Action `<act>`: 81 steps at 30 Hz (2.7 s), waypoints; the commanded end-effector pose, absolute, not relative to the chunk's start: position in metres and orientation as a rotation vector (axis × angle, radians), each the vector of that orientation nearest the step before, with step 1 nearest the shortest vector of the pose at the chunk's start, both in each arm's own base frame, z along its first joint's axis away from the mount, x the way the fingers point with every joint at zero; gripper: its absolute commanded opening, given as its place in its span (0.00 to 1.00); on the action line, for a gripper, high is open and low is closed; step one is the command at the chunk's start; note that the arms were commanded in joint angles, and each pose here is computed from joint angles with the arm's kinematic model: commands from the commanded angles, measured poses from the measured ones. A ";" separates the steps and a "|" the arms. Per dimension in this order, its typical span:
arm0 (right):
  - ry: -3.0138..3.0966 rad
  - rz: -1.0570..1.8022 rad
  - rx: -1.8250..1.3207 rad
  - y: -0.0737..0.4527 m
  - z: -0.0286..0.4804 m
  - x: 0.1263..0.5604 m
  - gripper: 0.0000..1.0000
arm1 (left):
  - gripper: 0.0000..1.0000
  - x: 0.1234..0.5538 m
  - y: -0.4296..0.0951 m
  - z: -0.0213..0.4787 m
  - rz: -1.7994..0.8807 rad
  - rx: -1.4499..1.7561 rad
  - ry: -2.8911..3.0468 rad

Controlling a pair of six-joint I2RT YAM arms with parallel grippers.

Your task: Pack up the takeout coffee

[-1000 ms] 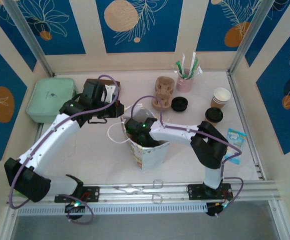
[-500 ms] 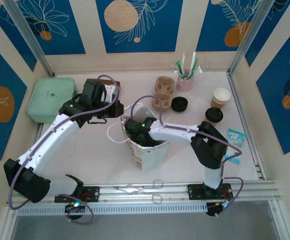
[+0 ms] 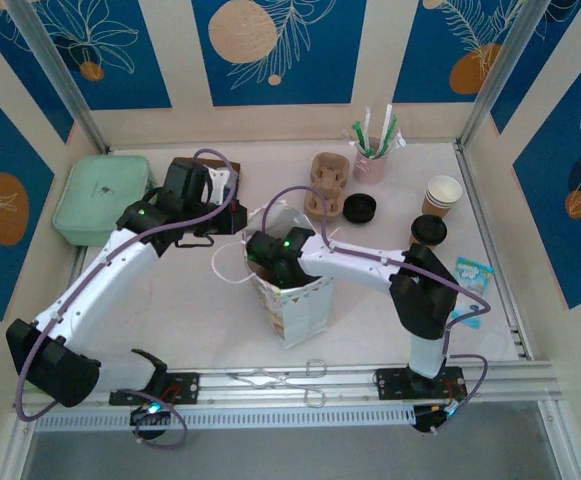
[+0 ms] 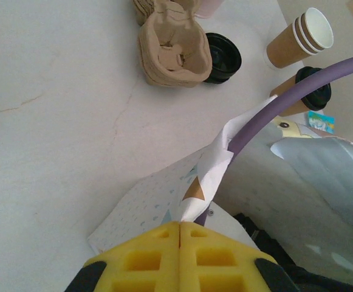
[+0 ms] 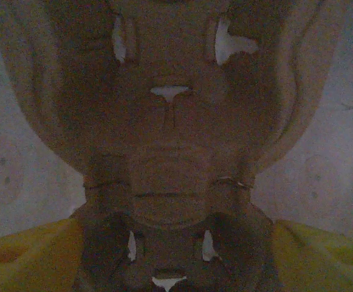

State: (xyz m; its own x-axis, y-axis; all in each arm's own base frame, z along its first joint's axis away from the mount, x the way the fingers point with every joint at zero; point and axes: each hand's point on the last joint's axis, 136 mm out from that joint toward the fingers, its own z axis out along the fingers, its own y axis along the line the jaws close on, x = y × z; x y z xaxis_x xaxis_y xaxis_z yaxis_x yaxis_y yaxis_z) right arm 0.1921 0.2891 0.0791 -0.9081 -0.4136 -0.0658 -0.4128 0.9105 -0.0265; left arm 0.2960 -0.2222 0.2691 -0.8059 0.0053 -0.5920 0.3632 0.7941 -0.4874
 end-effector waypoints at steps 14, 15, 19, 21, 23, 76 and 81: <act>2.894 0.116 -0.637 0.295 0.161 0.195 0.94 | 0.00 0.298 -0.221 0.285 -0.801 0.264 2.337; 2.882 0.124 -0.638 0.295 0.167 0.195 0.94 | 0.00 0.299 -0.222 0.285 -0.799 0.265 2.337; 2.829 0.176 -0.624 0.297 0.191 0.198 0.94 | 0.00 0.299 -0.221 0.286 -0.799 0.259 2.335; 2.803 0.200 -0.619 0.297 0.204 0.199 0.94 | 0.00 0.299 -0.221 0.286 -0.799 0.257 2.335; 2.772 0.234 -0.620 0.299 0.218 0.200 0.94 | 0.00 0.299 -0.221 0.286 -0.802 0.256 2.331; 2.224 0.510 -0.505 0.272 0.332 0.212 0.00 | 0.00 0.244 -0.224 0.411 -0.788 0.515 1.616; 2.095 0.485 -0.421 0.255 0.344 0.220 0.00 | 0.00 0.233 -0.218 0.421 -0.746 0.528 1.536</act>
State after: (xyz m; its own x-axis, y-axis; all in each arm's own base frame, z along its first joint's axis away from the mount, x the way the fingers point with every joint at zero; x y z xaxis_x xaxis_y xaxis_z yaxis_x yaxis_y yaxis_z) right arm 0.2077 0.2588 0.3132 -0.6209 -0.2069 -0.7561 -0.4908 0.8547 0.1692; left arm 0.2394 -0.2235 0.3989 -0.2241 -0.0712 -0.9720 0.7073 0.6743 -0.2124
